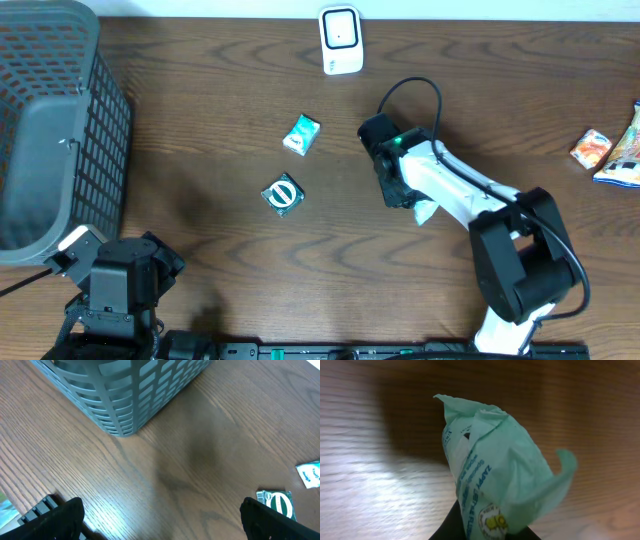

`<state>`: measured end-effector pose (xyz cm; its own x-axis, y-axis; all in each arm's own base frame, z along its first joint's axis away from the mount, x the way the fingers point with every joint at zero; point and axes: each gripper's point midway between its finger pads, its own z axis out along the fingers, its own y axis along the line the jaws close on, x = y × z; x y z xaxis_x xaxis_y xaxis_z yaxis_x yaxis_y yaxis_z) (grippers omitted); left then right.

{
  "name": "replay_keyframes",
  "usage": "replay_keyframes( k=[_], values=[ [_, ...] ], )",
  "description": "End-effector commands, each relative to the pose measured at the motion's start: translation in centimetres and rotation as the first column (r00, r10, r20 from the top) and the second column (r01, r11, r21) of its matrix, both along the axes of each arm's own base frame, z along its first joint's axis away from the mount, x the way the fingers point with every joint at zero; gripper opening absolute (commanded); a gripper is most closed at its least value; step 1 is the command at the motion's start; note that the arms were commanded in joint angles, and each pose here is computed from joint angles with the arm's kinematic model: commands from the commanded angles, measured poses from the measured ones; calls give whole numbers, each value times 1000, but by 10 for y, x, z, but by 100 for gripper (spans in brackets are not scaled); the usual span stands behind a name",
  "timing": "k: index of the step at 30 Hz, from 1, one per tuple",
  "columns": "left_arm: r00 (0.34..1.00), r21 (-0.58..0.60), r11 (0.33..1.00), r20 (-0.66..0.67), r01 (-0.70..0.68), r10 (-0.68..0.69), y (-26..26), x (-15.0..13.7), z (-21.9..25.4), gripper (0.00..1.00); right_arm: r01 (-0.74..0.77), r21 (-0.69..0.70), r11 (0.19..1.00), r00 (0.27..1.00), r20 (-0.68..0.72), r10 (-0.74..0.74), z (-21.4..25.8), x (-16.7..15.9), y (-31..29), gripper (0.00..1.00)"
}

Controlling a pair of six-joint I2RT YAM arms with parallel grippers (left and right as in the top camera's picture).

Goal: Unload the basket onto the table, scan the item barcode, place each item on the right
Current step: 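Lower and adjust the wipes pack grip with the right gripper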

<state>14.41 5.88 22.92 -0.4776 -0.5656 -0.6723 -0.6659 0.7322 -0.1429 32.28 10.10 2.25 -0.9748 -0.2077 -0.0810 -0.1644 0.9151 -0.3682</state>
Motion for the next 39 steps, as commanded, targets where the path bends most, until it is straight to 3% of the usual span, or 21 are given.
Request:
replay_keyframes(
  k=[1,5,7,12,15,16,24,29,34,39],
  values=[
    [1000,6,1000,6,-23,23,3,-1,1,98,18,-78,997,998,55,-13,7,8,-7,9],
    [1000,6,1000,5,-22,22,3,-1,1,98,28,-71,997,998,59,-23,6,6,-2,6],
    [1000,6,1000,6,-23,23,3,-1,1,98,15,-68,998,998,54,-11,6,3,2,9],
    [1000,6,1000,5,-22,22,3,-1,1,98,-25,-23,999,999,21,25,1,-7,22,36],
    [1000,6,1000,6,-23,23,3,-1,1,98,-54,67,996,998,-34,56,-5,-21,47,59],
    [1000,6,1000,6,-23,23,3,-1,1,98,-62,83,995,997,-42,65,-6,-24,53,61],
    [1000,6,1000,5,-22,22,3,-1,1,98,-70,205,976,992,-89,90,4,-35,89,61],
    [1000,6,1000,6,-23,23,3,-1,1,98,-51,178,983,997,-47,60,46,-12,84,64],
    [1000,6,1000,6,-23,23,3,-1,1,98,-19,195,981,999,-41,28,64,8,65,55],
    [1000,6,1000,5,-22,22,3,-1,1,98,7,280,960,986,-162,40,49,-4,53,50]
  ],
)
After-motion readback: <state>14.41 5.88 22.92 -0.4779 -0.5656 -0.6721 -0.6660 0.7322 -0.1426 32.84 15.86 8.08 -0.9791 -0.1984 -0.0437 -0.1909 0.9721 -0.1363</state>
